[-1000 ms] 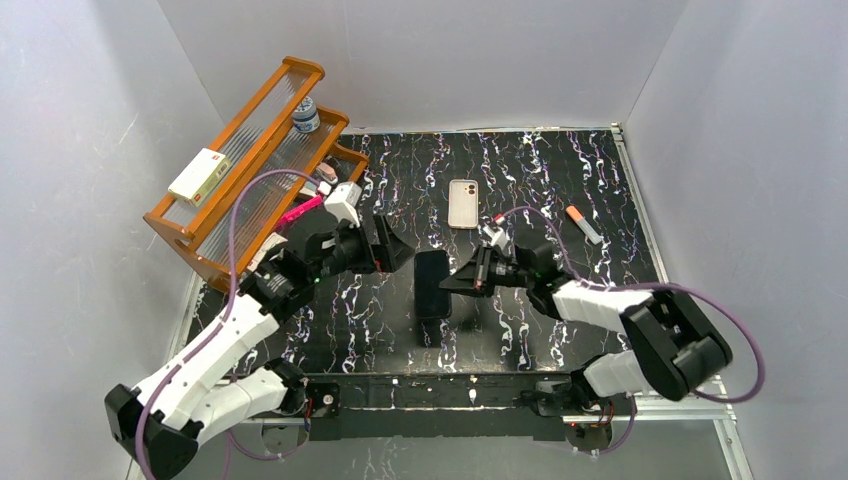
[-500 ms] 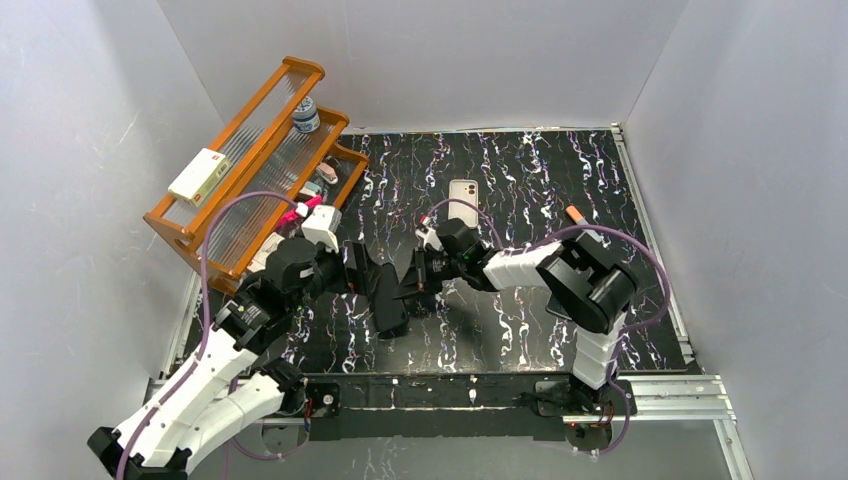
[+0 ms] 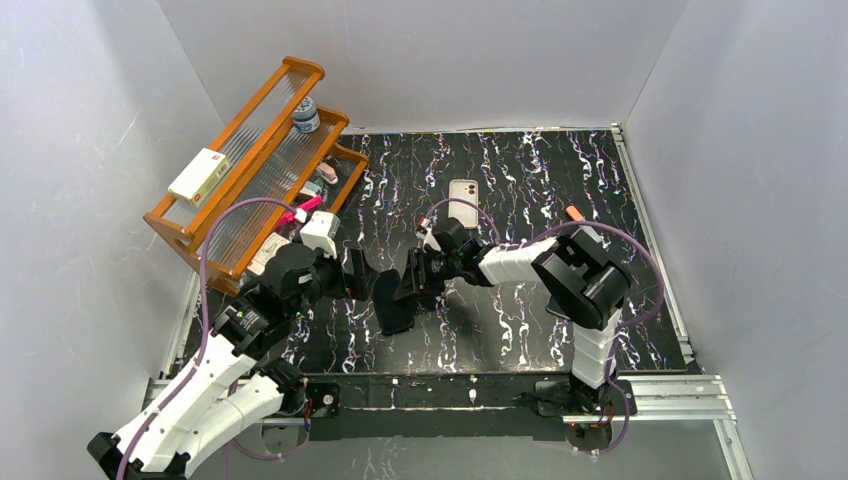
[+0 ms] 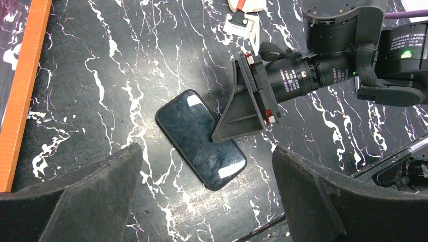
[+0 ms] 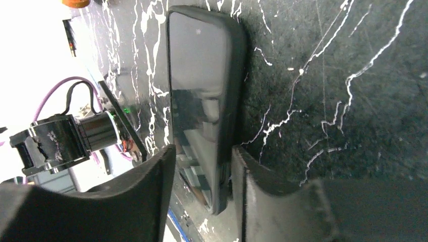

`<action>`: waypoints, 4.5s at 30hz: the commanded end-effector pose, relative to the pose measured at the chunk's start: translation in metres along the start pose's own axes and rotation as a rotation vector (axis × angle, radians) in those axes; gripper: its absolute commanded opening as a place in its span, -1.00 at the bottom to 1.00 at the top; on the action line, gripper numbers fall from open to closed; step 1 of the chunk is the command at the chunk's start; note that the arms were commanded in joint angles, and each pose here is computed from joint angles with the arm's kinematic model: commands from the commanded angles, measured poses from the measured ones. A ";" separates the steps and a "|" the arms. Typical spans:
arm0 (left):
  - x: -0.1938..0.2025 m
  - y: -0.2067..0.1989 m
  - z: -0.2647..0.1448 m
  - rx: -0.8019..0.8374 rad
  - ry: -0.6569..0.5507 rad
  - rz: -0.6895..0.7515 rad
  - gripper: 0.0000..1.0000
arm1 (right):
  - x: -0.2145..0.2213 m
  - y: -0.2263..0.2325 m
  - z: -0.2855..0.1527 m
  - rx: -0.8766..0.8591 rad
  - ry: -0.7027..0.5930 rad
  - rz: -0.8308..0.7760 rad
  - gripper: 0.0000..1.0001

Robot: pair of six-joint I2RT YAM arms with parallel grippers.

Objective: Put the phone into the phone case

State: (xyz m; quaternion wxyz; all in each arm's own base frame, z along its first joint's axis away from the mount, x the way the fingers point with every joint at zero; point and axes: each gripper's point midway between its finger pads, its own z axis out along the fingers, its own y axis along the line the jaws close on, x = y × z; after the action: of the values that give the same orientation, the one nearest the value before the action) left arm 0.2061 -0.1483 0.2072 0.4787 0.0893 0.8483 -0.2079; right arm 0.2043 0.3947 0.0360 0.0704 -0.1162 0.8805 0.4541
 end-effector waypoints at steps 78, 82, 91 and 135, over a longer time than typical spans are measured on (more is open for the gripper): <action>-0.004 0.004 -0.002 -0.015 -0.023 0.024 0.96 | -0.007 -0.109 -0.194 0.791 -0.270 0.117 -0.97; -0.003 0.004 -0.001 -0.015 -0.019 0.025 0.96 | 0.023 -0.111 -0.200 0.791 -0.251 0.171 -0.97; -0.002 0.003 0.000 -0.008 -0.015 0.024 0.96 | 0.042 -0.119 -0.216 0.866 -0.259 0.224 -0.62; -0.004 0.003 -0.004 0.000 -0.032 0.028 0.96 | 0.005 -0.245 -0.306 1.022 -0.396 0.531 0.97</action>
State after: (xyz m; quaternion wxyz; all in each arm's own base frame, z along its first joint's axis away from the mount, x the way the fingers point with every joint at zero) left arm 0.2056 -0.1464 0.2101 0.4862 0.0953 0.8439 -0.2056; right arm 0.2570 0.0028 0.0256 0.1630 0.2579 0.9519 -0.0297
